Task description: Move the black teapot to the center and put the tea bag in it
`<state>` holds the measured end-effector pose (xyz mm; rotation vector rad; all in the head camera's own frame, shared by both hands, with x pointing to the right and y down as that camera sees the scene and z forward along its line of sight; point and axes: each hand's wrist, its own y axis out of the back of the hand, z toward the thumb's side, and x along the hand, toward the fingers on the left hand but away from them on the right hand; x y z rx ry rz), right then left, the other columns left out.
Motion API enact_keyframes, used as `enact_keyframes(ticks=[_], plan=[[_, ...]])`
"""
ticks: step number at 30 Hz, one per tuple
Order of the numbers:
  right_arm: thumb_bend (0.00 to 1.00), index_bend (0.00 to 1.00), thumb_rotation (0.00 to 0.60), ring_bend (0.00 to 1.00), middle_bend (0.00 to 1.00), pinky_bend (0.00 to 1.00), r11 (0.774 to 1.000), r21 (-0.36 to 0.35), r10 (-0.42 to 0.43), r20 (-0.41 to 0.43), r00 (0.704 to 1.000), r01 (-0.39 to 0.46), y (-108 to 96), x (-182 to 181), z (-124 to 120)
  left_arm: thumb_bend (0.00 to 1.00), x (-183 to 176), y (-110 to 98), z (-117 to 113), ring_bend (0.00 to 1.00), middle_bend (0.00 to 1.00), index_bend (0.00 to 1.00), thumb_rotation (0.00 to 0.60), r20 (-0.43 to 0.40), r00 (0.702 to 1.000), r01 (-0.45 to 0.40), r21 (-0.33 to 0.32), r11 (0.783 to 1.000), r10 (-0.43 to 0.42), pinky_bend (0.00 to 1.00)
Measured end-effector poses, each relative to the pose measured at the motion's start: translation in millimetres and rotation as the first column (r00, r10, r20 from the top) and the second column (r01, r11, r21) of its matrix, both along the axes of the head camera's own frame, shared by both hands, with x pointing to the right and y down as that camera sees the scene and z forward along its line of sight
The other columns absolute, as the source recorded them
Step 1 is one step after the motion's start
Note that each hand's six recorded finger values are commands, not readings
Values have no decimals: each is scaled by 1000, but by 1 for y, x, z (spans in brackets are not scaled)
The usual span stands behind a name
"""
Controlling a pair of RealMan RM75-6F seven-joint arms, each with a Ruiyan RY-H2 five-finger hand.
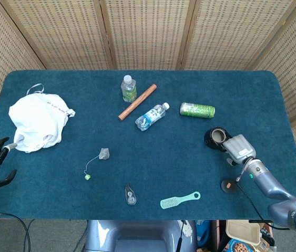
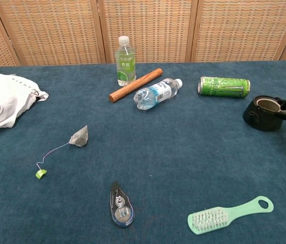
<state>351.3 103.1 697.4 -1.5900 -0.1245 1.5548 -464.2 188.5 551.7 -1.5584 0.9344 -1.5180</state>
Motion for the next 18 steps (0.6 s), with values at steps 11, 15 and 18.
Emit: enact_keyframes(ticks=[11, 15, 18], plan=[[486, 764, 517, 665, 669, 669, 1000, -9, -12, 2, 1000, 12, -4, -7, 0, 358, -2, 2, 2, 103, 105, 193, 600, -7, 1000, 8, -9, 1000, -8, 30], [487, 795, 524, 676, 698, 669, 1000, 2, -16, 13, 1000, 16, -8, -11, -4, 357, -3, 2, 2, 103, 105, 194, 600, -7, 1000, 10, -9, 1000, -11, 30], [488, 824, 522, 687, 726, 669, 1000, 16, -17, 28, 999, 16, -12, -14, -8, 358, -4, 2, 2, 103, 104, 194, 600, -7, 1000, 12, -9, 1000, -12, 30]])
